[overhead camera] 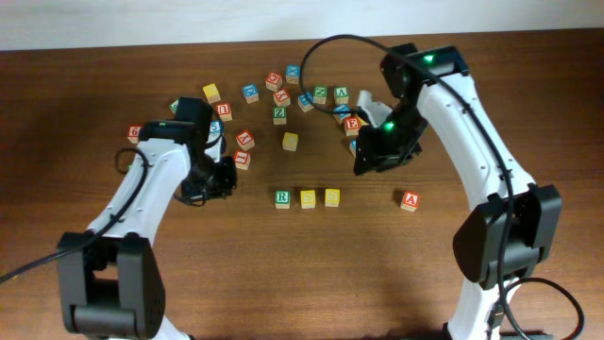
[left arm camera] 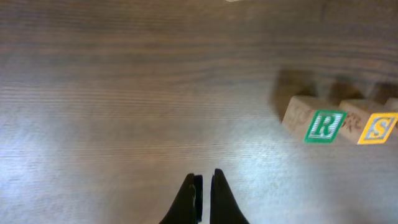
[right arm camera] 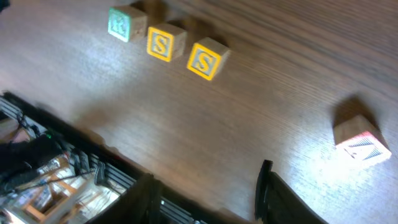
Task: Spell out RSS
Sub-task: 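Lift left gripper away, then bring both grippers to the row ends, then press the R-S-S row together from both ends with both grippers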
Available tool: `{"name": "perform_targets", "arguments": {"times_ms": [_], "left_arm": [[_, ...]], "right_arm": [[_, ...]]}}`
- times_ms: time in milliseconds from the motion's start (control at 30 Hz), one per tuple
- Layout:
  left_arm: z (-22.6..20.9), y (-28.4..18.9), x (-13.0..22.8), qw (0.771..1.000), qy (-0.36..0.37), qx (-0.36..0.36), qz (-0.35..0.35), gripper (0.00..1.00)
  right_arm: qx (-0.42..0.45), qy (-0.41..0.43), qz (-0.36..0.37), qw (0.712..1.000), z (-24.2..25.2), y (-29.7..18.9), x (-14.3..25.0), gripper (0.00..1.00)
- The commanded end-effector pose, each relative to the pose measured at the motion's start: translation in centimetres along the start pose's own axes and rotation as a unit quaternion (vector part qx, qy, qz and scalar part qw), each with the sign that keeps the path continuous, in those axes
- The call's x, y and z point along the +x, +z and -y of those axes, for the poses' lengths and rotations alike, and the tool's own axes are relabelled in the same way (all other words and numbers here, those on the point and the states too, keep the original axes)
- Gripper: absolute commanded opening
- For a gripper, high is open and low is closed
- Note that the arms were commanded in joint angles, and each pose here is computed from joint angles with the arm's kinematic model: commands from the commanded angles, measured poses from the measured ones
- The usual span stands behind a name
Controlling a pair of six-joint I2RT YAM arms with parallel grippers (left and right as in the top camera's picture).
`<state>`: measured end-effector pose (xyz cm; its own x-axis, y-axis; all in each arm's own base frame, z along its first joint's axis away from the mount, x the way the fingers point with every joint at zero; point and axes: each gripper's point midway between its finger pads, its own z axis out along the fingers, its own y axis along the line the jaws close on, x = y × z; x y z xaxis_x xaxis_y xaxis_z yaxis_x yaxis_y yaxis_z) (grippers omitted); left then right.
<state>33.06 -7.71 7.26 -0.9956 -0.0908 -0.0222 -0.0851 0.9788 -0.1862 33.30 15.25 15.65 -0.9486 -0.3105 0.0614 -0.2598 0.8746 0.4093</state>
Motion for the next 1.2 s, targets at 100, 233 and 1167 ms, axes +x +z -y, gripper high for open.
{"name": "perform_targets", "arguments": {"times_ms": [100, 233, 1167], "left_arm": [[3.7, 3.5, -0.5, 1.0, 0.026, 0.015, -0.005, 0.0], [3.4, 5.4, -0.7, 1.0, 0.016, 0.012, -0.018, 0.0], [6.8, 10.4, 1.9, 0.995, 0.054, 0.035, -0.081, 0.0]], "right_arm": [[0.116, 0.196, -0.002, 0.974, 4.4, 2.8, 0.6, 0.04], [0.056, 0.196, -0.015, 0.979, 4.5, 8.4, 1.0, 0.04], [0.052, 0.097, 0.052, 0.993, 3.1, 15.1, -1.3, 0.04]]}}
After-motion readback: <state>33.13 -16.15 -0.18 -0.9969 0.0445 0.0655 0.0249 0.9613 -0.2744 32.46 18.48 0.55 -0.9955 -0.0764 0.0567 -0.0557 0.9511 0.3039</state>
